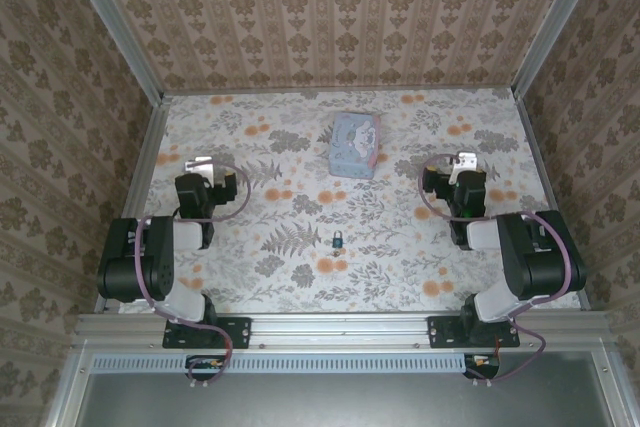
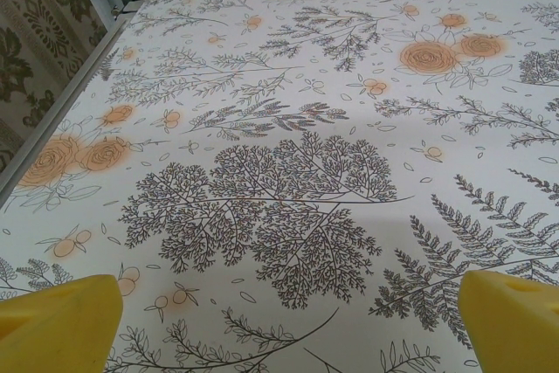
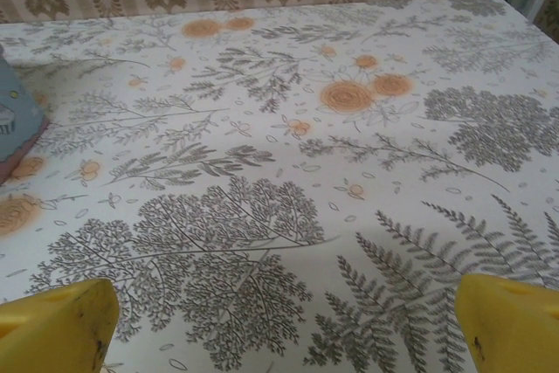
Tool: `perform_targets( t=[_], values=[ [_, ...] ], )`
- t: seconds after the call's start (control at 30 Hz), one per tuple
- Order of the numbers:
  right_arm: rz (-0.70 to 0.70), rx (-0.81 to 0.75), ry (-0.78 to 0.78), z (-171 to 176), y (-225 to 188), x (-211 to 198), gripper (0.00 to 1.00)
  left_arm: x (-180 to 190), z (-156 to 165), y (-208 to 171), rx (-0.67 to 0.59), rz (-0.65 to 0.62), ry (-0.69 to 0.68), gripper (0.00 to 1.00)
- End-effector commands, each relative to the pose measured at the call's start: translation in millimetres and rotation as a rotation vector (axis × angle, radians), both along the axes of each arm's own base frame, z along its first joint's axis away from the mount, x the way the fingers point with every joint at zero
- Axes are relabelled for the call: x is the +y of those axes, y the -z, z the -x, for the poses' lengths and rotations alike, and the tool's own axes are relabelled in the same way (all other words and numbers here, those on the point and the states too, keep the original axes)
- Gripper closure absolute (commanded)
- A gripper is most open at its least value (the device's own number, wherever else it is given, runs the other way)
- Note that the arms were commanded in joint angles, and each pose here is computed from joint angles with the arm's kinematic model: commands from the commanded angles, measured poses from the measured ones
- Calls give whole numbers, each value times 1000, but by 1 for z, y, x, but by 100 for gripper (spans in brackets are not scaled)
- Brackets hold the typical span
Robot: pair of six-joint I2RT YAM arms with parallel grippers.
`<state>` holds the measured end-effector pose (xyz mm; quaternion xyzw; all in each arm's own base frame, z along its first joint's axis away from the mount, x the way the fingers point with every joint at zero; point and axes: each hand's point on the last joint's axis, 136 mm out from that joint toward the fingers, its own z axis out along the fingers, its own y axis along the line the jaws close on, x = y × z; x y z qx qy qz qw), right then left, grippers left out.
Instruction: Unlock the padlock with the key
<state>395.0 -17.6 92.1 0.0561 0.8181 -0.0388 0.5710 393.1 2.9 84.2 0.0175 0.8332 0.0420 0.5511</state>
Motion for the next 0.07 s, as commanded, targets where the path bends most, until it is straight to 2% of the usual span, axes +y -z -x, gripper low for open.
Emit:
perform_targets(
  t=[0.0, 0.03],
  values=[
    [7, -16, -49, -4, -7, 9, 0, -3, -6, -10, -40, -14, 19, 0],
    [9, -18, -59, -3, -7, 12, 0, -5, -6, -10, -39, -10, 39, 0]
  ],
)
